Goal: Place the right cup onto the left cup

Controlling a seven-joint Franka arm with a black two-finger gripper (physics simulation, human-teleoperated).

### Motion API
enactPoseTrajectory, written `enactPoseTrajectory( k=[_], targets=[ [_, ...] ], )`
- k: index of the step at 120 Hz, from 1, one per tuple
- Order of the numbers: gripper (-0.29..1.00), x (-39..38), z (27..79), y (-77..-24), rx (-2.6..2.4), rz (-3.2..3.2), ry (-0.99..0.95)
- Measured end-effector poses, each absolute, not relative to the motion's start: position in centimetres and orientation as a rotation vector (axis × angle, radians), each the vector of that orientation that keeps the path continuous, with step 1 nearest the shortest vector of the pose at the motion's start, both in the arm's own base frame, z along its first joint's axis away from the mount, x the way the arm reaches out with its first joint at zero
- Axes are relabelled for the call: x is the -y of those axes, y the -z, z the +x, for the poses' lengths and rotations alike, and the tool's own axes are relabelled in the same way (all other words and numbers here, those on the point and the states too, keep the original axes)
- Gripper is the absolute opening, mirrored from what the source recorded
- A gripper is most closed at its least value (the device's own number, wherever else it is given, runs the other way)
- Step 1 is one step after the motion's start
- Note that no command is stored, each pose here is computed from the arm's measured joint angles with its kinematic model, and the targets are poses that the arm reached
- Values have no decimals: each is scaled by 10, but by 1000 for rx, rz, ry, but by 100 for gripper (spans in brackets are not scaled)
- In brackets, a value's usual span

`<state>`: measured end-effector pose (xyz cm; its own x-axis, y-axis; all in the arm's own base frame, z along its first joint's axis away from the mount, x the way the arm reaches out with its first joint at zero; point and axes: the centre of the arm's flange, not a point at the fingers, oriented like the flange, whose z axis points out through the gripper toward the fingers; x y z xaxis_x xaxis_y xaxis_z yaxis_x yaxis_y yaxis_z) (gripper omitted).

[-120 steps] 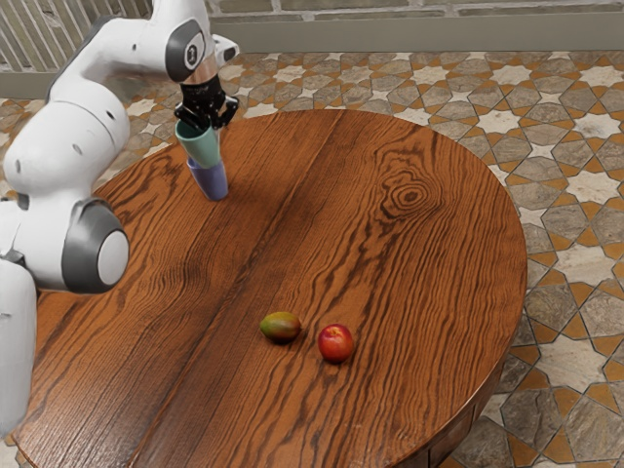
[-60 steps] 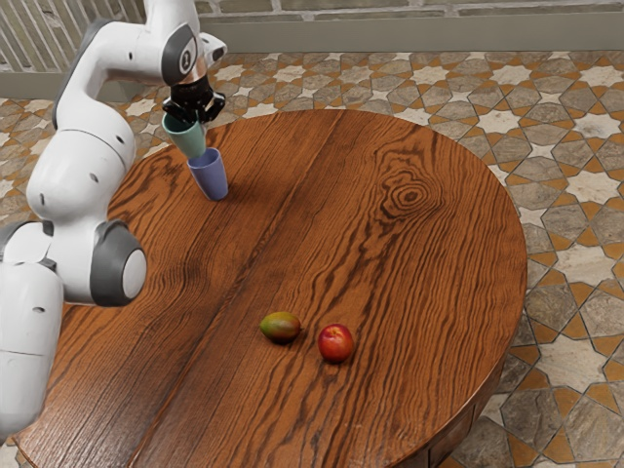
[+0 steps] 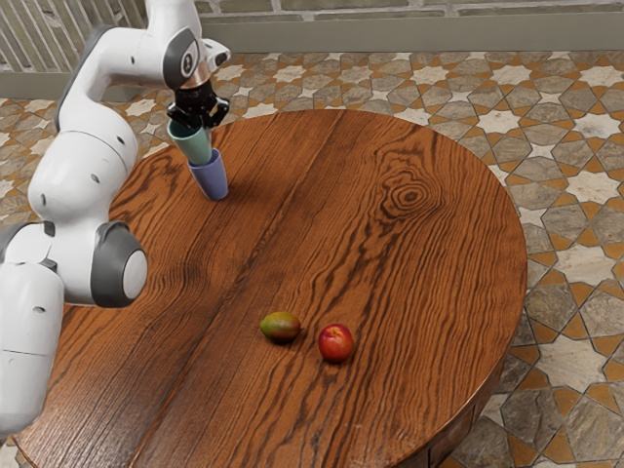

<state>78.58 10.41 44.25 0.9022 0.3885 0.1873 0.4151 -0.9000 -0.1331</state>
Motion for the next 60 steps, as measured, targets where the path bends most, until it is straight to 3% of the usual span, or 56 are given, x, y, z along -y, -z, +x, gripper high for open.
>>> enactPoseTrajectory(
  k=[60],
  targets=[
    [-8,-107,787,-434,614,-2905,223]
  ],
)
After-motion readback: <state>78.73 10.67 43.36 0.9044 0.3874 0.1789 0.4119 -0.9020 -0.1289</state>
